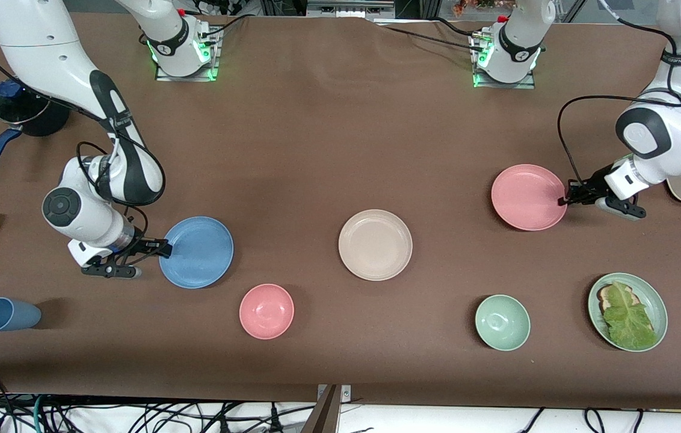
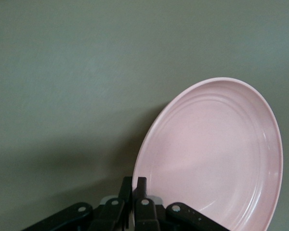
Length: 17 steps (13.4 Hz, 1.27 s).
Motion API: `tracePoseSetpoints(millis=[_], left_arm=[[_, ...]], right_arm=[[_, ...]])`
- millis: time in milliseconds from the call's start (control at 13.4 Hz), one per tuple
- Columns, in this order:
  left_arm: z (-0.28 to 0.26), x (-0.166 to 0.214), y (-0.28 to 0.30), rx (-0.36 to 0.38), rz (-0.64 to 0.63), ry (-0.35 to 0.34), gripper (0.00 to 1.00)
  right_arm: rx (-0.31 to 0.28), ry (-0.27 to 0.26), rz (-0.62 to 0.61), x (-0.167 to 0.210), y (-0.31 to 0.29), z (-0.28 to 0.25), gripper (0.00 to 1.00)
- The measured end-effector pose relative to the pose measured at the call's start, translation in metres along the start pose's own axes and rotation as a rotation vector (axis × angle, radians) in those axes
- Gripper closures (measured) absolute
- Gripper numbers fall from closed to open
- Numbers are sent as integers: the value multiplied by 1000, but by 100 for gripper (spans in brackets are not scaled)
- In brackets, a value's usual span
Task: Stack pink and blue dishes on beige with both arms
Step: 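Grasp the pink plate with the left gripper while the right gripper reaches the blue plate, then carry the pink plate onto the beige plate with the left gripper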
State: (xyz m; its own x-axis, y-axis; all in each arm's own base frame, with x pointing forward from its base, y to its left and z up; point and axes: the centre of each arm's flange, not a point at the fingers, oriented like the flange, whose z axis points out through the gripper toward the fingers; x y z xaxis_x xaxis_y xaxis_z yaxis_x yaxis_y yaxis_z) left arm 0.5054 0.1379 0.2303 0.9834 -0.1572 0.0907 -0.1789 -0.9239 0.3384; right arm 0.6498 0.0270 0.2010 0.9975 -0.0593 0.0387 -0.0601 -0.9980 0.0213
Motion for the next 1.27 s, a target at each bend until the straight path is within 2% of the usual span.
tracePoseSetpoints(millis=[74,223,447,670,744,967,1191,1265], left_arm=[[-13,15,7,-2,19,-7,94],[-44,46,22,22,0,-65,94],[-70,93,81,28,-65,-118,94],[-59,121,155,79,-117,-140,94],[-53,127,180,87,-138,-144,94],[-33,140,249,105,-204,-154,94],[2,154,294,121,-250,-161,94],[17,157,305,127,-267,-154,94]], right_arm=[[-1,-5,0,-1,0,3,4],[-2,-13,0,-2,0,9,6],[-3,-18,0,-3,0,12,16],[-3,-19,-1,-3,0,13,23],[-2,-19,-1,-3,-1,13,29],[-2,-20,-2,-3,-2,13,35],[-1,-20,-3,-4,-3,13,40],[-1,-20,-3,-4,-3,13,46]])
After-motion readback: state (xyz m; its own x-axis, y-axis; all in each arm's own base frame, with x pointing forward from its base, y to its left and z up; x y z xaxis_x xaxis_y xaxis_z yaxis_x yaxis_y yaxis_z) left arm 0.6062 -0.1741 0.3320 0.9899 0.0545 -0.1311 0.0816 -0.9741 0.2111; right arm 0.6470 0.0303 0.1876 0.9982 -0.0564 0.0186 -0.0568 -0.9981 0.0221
